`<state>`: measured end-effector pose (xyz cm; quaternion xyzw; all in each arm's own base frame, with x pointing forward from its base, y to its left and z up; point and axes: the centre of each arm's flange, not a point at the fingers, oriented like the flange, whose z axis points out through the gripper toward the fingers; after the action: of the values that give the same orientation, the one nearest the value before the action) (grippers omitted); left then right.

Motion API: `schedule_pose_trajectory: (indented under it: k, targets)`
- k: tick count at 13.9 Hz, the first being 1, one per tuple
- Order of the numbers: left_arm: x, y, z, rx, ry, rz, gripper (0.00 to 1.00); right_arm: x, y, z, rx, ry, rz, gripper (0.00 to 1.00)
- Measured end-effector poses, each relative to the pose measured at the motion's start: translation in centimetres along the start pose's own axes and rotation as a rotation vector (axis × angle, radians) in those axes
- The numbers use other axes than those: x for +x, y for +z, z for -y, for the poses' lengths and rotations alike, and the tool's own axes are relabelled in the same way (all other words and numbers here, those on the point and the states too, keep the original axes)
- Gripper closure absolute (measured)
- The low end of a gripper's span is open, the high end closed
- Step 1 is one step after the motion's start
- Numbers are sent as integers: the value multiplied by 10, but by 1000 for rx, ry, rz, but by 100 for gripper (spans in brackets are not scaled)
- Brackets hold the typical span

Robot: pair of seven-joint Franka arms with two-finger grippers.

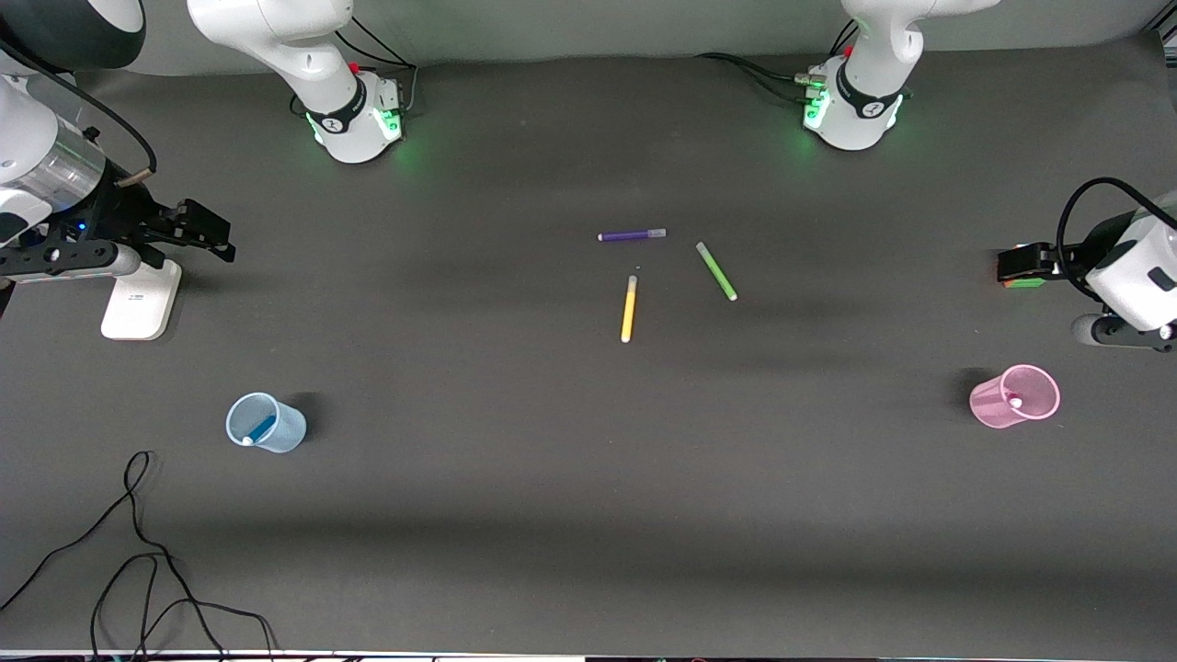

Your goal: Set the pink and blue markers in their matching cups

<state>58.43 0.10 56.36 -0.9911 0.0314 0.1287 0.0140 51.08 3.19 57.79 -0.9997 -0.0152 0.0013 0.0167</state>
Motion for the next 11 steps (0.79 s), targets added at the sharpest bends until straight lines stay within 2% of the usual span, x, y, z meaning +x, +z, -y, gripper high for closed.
schedule_pose_trajectory:
  k: [3,5,9,11]
  targets:
    - [-11,-2,0,3,-3,-15,0,5,-5,0,1,0,-46,0]
    - [-19,-4,-1,7,-2,-39,0,5,-8,0,2,0,-58,0]
    - [-31,-13,-12,17,12,-111,0,3,-7,-7,3,13,-36,0]
    - [-39,-12,-13,20,12,-114,0,1,-7,-7,3,11,-18,0]
